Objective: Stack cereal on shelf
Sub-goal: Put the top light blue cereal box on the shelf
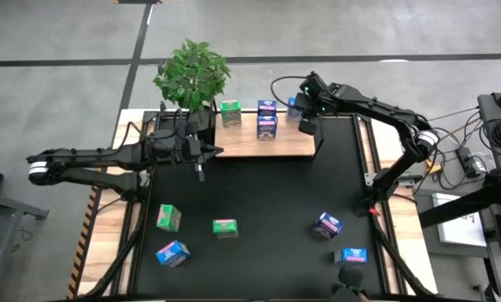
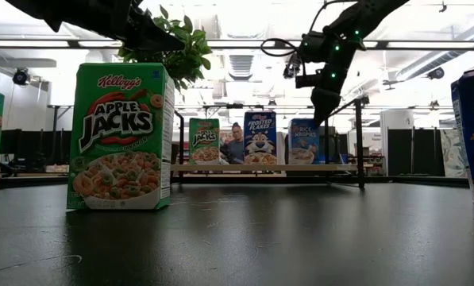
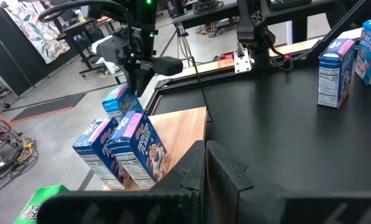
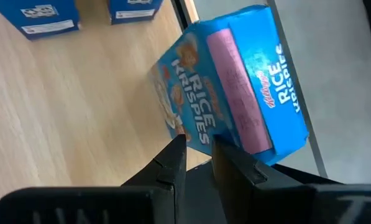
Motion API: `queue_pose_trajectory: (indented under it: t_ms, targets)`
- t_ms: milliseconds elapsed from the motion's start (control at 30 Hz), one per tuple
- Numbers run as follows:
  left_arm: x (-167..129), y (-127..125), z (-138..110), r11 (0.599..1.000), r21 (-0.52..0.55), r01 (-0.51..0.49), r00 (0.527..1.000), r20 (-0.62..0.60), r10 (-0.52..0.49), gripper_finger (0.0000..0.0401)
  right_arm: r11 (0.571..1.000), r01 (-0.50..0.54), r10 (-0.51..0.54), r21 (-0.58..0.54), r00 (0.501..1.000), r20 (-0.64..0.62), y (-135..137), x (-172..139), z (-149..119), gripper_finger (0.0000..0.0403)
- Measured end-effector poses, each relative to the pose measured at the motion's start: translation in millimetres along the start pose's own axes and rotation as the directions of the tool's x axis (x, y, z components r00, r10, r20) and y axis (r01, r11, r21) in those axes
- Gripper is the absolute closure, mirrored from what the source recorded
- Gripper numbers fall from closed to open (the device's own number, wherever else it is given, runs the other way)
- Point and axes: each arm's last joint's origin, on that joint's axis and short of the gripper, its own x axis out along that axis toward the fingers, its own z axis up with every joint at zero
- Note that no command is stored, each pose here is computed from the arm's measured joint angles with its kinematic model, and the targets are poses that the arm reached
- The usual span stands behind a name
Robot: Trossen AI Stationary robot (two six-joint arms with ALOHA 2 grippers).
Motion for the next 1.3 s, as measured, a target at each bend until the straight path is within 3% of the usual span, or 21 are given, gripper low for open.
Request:
queue_pose_trajectory:
  t_ms: [267,500,733,867,1300]
  targets:
    - [0.0,0.0,0.0,1.000,0.000,0.000,1.000,0.000,0.000,0.0401,1.000,-0.005,0.005,-0.010,1.000,0.002,0.3,0.0,0.1,0.0335]
    - [0.0,-0.1,0.0,1.000,0.000,0.000,1.000,0.000,0.000,0.0401,0.990,-0.138,0.137,0.003,0.985,0.102,4.6,-0.5,5.2,0.0335]
    - [0.0,0.0,0.0,1.000,0.000,0.000,1.000,0.000,0.000,0.0401,0.996,-0.089,0.084,0.021,0.982,0.167,0.3,8.3,14.3,0.0335]
    - [0.0,0.0,0.0,1.000,0.000,0.000,1.000,0.000,0.000,0.0401,0.999,-0.045,0.041,0.025,0.990,0.136,-0.5,16.4,14.8,0.0335]
    - [0.0,-0.1,0.1,1.000,-0.001,0.000,1.000,0.000,0.000,0.0401,0.998,-0.056,0.058,-0.022,0.995,0.081,1.9,18.8,10.2,0.0335]
